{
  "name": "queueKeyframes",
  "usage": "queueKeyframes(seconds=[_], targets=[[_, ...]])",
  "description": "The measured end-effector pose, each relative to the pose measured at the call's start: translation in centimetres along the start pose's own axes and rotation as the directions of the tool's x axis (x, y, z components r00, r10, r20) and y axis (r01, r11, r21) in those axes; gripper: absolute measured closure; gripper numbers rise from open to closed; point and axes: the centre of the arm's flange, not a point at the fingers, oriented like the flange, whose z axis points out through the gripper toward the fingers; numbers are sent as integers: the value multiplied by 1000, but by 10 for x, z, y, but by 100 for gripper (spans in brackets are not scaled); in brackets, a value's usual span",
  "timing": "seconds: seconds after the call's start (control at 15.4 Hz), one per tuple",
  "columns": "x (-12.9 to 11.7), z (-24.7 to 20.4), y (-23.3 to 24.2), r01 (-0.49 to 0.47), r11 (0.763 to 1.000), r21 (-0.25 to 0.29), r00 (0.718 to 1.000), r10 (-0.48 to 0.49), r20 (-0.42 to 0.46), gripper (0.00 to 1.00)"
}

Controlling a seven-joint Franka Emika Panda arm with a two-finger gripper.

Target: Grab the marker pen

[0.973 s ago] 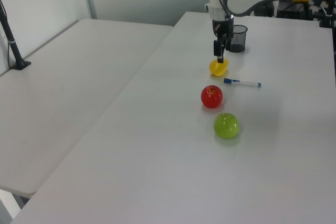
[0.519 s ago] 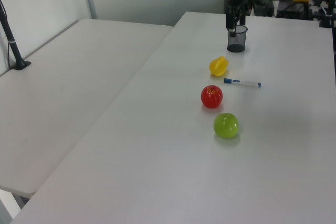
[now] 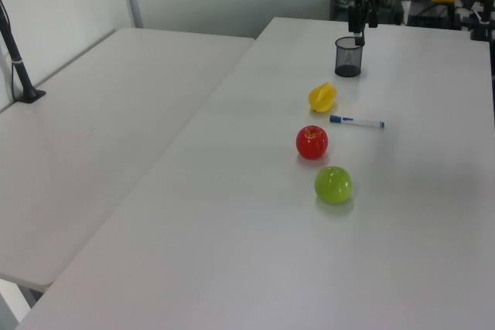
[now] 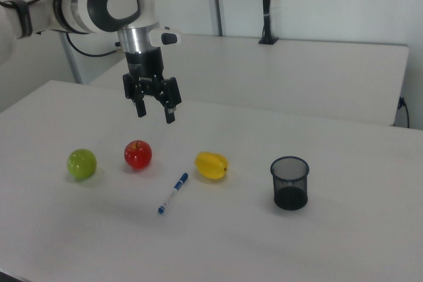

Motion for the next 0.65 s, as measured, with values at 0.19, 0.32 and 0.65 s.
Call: queueKeyframes(seconds=[0.19,0.32,0.65], targets=[[-31,-20,8,50,999,9,998,-51,23,0],[-45,-30,19,59,998,13,998,-60,34,0],[-50,-32,30,49,999,18,998,-50,34,0]])
